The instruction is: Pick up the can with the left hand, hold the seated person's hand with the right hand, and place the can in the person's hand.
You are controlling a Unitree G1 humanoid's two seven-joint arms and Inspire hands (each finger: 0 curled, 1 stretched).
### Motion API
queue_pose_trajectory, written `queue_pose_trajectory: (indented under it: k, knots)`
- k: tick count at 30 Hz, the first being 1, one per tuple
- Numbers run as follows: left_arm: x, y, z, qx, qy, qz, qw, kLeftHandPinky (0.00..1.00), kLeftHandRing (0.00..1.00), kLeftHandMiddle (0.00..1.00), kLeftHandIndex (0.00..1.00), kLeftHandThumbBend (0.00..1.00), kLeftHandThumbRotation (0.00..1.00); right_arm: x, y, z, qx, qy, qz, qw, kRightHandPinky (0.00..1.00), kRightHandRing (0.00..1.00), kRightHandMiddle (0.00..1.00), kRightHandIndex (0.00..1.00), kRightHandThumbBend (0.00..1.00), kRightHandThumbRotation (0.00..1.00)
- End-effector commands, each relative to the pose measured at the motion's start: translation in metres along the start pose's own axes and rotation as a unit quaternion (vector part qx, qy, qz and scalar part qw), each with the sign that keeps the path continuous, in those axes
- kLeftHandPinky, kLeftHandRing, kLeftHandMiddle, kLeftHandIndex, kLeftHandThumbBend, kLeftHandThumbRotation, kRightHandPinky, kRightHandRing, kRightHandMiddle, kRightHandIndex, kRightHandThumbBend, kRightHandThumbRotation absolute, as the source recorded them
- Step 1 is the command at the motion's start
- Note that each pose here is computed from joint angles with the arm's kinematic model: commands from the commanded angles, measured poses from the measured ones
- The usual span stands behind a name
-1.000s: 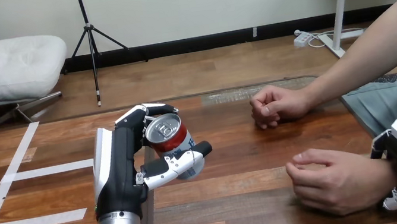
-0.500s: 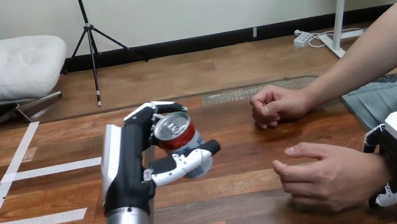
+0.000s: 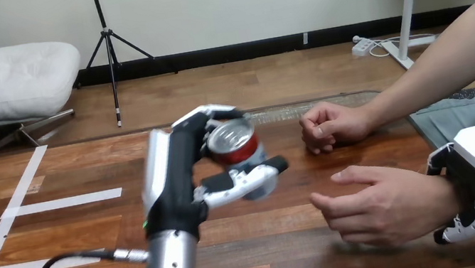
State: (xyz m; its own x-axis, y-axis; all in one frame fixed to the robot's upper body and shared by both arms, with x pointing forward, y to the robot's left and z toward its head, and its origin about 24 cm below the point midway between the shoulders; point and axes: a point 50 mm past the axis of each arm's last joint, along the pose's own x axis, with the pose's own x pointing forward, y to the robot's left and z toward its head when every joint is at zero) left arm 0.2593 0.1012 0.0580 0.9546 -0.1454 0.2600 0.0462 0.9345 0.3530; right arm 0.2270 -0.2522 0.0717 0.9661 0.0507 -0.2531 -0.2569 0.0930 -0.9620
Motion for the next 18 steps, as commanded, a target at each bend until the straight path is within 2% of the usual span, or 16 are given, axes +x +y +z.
queue_pose_trajectory:
  k: [1, 9, 18]
  knots:
    - [0.026, -0.006, 0.029, -0.005, -0.063, -0.002, 0.9980, 0.40, 0.39, 0.43, 0.55, 0.70, 0.00, 0.003, -0.014, 0.009, 0.011, -0.019, -0.039, 0.9990, 0.30, 0.40, 0.48, 0.52, 0.78, 0.00]
    - [0.032, -0.017, 0.034, -0.019, -0.063, -0.021, 0.9976, 0.39, 0.39, 0.44, 0.54, 0.70, 0.00, 0.002, -0.015, 0.011, 0.011, -0.022, -0.038, 0.9990, 0.33, 0.43, 0.50, 0.52, 0.75, 0.00]
    - [0.037, -0.029, 0.038, -0.024, -0.071, -0.041, 0.9964, 0.41, 0.40, 0.43, 0.54, 0.70, 0.00, 0.001, -0.015, 0.013, 0.014, -0.027, -0.037, 0.9989, 0.35, 0.44, 0.51, 0.52, 0.76, 0.00]
